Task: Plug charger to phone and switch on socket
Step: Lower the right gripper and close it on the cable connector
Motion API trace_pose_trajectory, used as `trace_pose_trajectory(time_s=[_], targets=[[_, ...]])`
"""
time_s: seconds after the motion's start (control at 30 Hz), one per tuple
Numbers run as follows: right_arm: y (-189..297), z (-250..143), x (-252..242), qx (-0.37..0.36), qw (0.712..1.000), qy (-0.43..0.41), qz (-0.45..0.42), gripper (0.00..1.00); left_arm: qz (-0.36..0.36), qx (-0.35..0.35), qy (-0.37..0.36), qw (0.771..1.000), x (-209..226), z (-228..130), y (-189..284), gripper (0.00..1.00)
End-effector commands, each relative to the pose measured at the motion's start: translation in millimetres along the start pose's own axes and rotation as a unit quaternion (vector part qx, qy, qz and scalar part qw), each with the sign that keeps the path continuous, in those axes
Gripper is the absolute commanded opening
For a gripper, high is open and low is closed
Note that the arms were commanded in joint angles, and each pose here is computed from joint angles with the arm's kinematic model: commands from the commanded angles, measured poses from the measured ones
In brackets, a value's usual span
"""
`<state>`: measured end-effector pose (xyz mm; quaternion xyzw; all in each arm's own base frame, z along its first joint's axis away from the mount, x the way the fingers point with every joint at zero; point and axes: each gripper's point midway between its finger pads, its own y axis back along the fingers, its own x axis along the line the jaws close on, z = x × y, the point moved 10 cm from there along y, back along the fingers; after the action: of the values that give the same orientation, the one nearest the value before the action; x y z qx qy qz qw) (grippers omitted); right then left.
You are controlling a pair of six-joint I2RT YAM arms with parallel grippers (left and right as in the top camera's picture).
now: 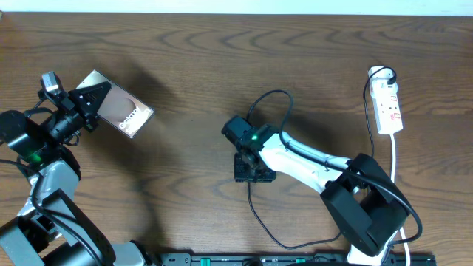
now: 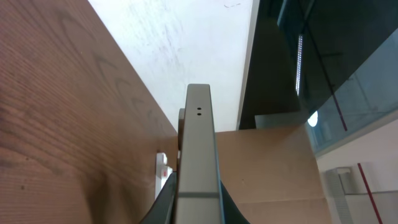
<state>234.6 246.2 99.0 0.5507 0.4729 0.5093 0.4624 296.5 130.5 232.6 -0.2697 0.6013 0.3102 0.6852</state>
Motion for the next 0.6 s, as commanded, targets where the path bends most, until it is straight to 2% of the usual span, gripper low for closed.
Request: trace_pose_trajectory(time_s=[0.0,0.3,0.57], targets=[[-7.3,4.8,-5.3,0.002,1.0,-0.004,-0.005,0.49,-0.004,0.009,-0.022,1.0,-7.5,-0.7,0.7,0.07],[-6.8,9.6,-7.0,-0.006,1.0,-0.009,-0.002,0.44,-0.004,0.009,-0.022,1.0,-7.5,-0.7,0.7,0.07],[-6.9,8.6,-6.9,-0.004,1.0,-0.008,-0.004,0.34,-0.004,0.009,-0.022,1.0,-7.5,-0.7,0.7,0.07]])
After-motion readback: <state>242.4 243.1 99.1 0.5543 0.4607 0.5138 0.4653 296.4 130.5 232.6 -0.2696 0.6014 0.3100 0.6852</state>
